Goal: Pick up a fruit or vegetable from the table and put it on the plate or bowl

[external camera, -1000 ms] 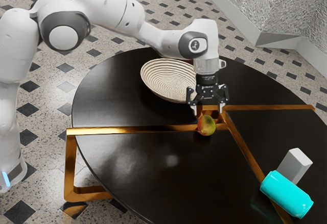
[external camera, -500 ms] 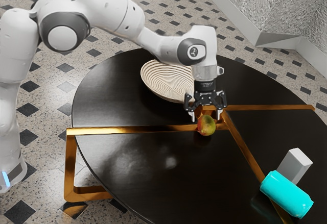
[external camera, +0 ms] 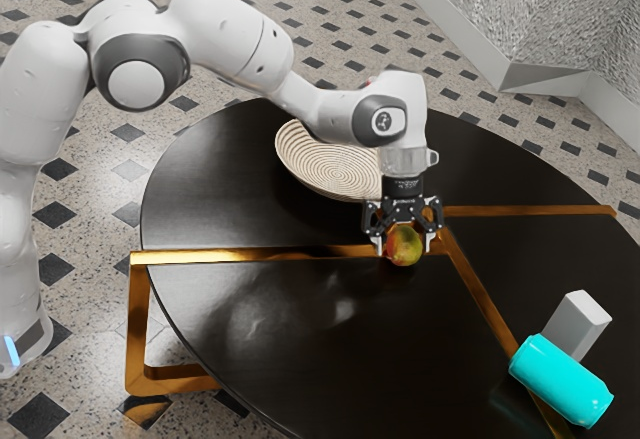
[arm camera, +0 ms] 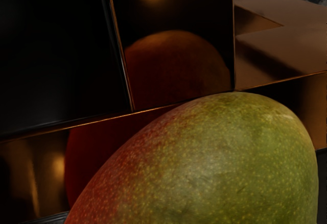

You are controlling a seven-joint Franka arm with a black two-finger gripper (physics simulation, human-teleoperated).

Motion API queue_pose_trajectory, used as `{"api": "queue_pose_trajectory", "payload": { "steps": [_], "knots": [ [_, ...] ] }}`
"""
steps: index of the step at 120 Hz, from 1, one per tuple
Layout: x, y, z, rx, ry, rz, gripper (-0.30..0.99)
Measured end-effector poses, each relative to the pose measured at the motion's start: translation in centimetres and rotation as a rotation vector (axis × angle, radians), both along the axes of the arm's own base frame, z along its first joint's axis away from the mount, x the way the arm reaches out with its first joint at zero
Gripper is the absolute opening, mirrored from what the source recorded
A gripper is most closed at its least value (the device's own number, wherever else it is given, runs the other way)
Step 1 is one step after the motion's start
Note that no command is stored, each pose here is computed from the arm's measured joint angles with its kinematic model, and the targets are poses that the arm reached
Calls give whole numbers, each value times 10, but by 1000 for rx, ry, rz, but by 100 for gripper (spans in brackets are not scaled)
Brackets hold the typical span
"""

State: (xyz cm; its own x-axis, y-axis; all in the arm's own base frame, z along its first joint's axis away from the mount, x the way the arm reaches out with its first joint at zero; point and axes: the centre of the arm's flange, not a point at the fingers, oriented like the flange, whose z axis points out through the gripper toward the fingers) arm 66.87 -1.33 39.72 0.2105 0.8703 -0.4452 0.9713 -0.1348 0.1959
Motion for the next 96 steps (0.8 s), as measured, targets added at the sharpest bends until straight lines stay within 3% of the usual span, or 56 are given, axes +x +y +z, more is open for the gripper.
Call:
{"api": "queue_pose_trajectory", "payload": {
  "steps": [6, 31, 39, 49, 66, 96],
  "knots": [
    [0, 0, 0, -1, 0, 2, 68],
    [-1, 1, 10, 2, -13, 8, 33],
    [-4, -1, 30, 8, -38, 8, 36],
    [-21, 3, 95, 44, -127, 8, 34],
    [-62, 77, 147, 114, -178, 121, 37],
    [-91, 197, 133, 139, -108, 306, 38]
  ]
}}
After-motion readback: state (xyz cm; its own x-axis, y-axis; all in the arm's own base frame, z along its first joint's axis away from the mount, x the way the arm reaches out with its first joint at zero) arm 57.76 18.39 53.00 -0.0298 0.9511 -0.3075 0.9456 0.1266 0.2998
